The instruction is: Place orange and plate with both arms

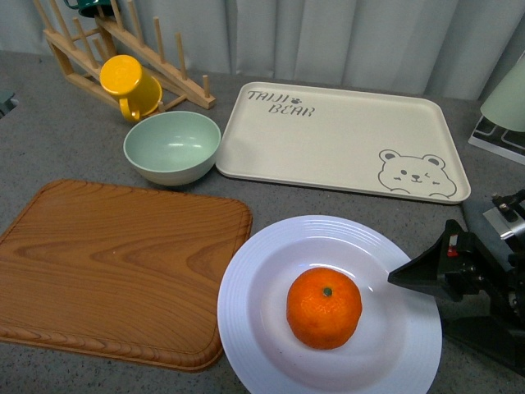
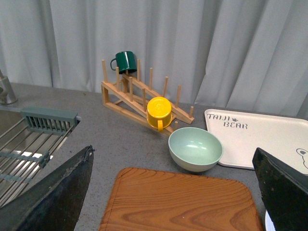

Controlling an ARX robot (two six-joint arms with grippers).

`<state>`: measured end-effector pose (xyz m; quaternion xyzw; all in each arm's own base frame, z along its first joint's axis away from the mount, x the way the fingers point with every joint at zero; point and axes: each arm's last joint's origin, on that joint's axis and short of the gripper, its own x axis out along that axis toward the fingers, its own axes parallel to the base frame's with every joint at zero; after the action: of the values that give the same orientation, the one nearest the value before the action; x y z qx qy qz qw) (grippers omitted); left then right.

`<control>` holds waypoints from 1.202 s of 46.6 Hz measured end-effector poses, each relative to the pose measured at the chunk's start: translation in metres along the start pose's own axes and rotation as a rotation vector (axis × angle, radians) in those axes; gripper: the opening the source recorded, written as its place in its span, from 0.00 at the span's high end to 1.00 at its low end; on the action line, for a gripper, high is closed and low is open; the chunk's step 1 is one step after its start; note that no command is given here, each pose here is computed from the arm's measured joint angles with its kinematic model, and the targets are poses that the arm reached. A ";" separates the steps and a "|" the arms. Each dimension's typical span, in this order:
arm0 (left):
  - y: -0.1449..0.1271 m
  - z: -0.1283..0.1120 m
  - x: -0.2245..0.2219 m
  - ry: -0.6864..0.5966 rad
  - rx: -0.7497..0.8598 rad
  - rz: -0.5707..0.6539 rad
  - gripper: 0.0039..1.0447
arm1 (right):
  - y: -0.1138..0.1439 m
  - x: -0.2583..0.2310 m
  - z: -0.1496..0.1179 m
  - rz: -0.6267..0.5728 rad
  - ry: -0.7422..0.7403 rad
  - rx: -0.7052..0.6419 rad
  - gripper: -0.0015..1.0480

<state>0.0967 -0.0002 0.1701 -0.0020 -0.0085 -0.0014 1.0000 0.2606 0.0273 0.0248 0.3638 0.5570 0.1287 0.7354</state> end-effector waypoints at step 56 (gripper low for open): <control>0.000 0.000 0.000 0.000 0.000 0.000 0.06 | -0.001 0.014 0.005 0.074 0.071 0.039 0.96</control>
<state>0.0967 -0.0002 0.1701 -0.0020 -0.0085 -0.0012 1.0000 0.2701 0.0328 0.0140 0.3934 0.5714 0.1580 0.7027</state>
